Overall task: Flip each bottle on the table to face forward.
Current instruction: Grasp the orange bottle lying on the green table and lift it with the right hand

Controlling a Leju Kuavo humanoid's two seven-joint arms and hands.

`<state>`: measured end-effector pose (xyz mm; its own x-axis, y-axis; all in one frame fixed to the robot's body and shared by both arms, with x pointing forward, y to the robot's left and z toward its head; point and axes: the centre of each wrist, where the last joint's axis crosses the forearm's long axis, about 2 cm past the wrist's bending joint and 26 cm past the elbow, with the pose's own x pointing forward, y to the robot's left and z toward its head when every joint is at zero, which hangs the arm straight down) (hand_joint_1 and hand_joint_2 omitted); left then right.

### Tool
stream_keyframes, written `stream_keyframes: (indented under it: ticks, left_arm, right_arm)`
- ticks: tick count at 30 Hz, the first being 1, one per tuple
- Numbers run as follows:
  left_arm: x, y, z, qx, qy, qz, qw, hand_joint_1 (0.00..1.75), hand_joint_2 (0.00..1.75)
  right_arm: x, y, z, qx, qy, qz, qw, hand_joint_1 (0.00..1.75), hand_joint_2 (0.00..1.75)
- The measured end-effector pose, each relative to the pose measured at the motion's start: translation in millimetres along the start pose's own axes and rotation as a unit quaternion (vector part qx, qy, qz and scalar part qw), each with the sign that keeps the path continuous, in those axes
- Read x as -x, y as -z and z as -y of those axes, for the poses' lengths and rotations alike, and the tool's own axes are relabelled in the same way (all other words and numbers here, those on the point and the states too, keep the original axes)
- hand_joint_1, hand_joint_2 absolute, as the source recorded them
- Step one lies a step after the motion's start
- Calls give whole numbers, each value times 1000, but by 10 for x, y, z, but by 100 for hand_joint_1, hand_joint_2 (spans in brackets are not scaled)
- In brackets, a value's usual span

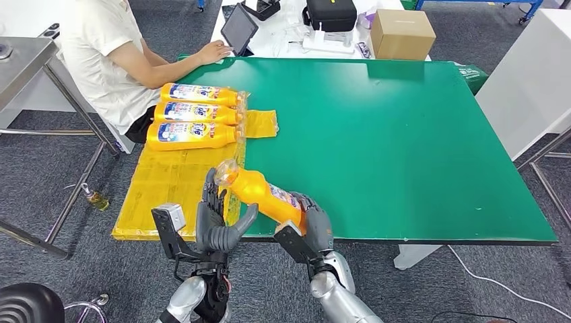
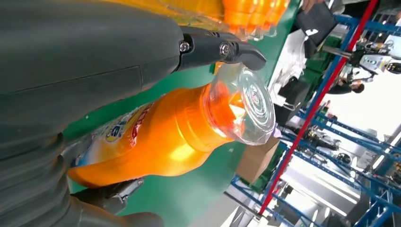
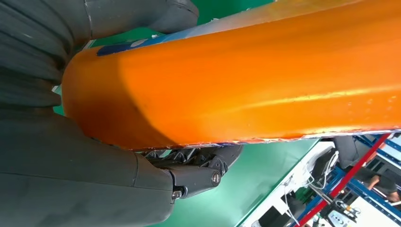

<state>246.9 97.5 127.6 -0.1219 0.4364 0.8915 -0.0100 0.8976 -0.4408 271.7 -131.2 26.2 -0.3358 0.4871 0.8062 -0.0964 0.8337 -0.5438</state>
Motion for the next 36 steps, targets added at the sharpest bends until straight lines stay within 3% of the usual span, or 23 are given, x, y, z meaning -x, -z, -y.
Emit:
stream_keyframes:
  ticks: [7,11,19,26,36]
  left_arm:
    - [134,4,-42,-31,10,-30,999,0,175]
    - [222,-7,-72,-36,-5,-76,996,0,175]
    - [229,-28,-13,27,-69,-121,990,0,175]
    - [174,-7,13,65,-104,-110,986,0,175]
    - [125,75,-34,46,-106,-95,989,3,175]
  right_arm:
    - [-47,-30,-69,1,12,-4,1000,168,175]
    - [-51,-39,-81,3,14,0,1000,165,175]
    - [-87,-57,-139,-17,14,25,999,169,175]
    - [-166,-65,-224,-37,22,45,998,172,175]
    - [-286,-92,-338,-61,22,83,994,174,175]
